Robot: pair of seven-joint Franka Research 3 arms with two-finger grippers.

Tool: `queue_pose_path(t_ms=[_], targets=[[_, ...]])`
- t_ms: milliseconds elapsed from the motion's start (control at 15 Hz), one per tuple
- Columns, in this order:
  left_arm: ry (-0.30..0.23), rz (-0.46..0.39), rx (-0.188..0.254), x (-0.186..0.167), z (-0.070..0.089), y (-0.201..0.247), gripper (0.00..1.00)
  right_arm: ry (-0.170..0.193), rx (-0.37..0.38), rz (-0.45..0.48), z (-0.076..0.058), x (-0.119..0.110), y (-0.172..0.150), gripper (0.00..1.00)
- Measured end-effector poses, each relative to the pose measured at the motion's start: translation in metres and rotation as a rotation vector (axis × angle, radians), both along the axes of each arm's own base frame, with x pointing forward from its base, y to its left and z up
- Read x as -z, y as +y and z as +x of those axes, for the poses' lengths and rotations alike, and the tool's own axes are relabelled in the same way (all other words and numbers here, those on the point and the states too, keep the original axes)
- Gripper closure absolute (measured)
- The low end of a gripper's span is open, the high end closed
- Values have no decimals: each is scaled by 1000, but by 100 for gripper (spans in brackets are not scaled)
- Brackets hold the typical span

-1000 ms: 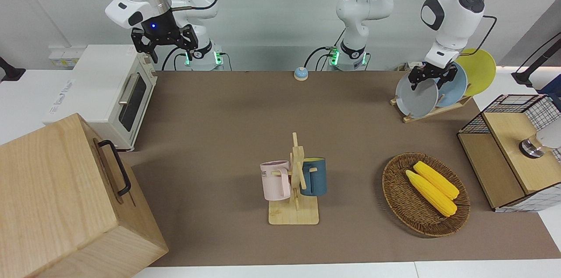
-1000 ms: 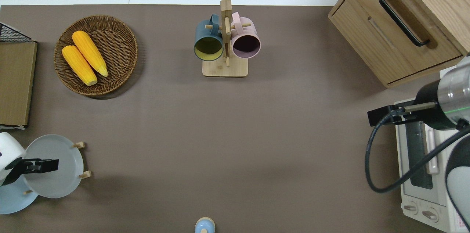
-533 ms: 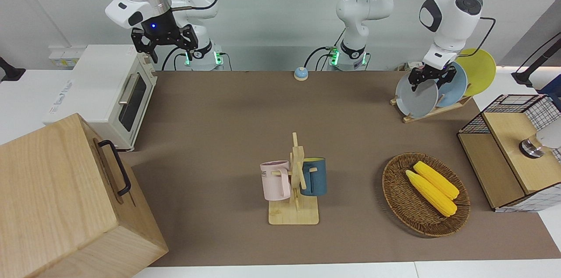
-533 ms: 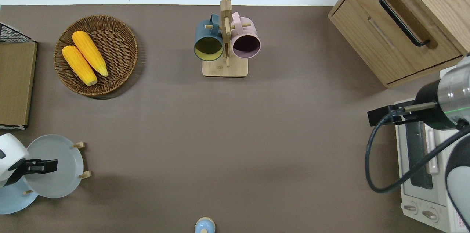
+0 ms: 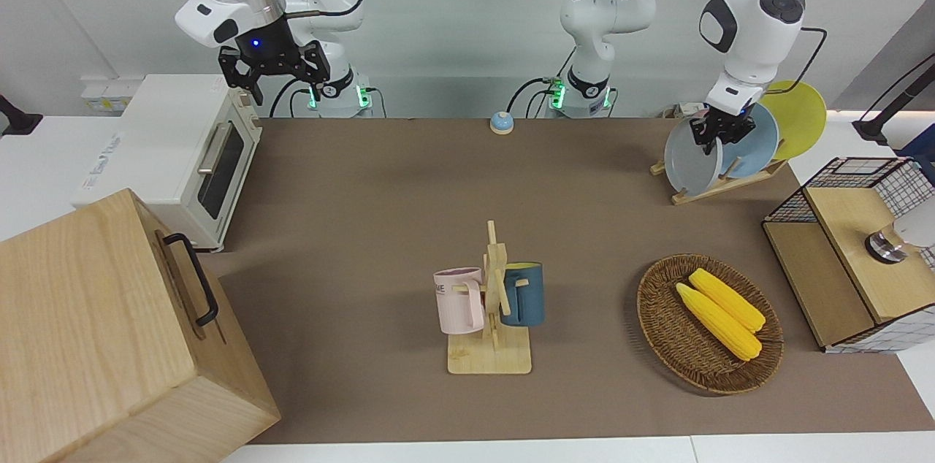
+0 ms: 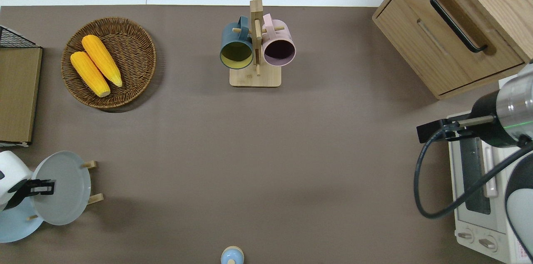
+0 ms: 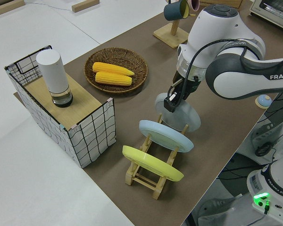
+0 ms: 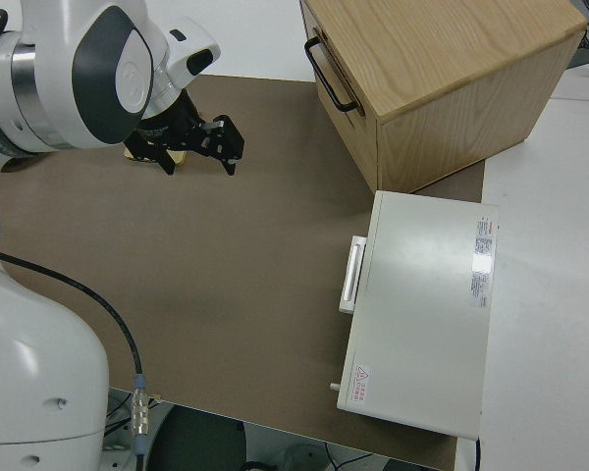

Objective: Pick gray plate from low plate rack and place it on table with left arm
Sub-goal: 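Lift the gray plate up out of the rack with the left gripper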

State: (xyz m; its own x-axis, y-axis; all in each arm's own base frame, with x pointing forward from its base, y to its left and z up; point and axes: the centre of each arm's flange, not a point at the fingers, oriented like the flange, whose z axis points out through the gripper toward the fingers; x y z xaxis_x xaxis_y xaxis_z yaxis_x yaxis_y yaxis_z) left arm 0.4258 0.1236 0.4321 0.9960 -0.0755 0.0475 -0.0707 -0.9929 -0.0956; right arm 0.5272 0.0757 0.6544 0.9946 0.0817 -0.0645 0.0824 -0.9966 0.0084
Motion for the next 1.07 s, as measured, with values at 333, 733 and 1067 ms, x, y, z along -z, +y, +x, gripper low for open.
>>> queue_pose_path(t_ms=[333,733,1067], targets=[[-2,1,-1,-1,1,-2,88,0,0,0,0,0,0,1],[3,5,-12,-12,4,-5,88,0,0,0,0,0,0,1],[34,23,-11,-63,14,-17,89,0,0,0,0,0,0,1]])
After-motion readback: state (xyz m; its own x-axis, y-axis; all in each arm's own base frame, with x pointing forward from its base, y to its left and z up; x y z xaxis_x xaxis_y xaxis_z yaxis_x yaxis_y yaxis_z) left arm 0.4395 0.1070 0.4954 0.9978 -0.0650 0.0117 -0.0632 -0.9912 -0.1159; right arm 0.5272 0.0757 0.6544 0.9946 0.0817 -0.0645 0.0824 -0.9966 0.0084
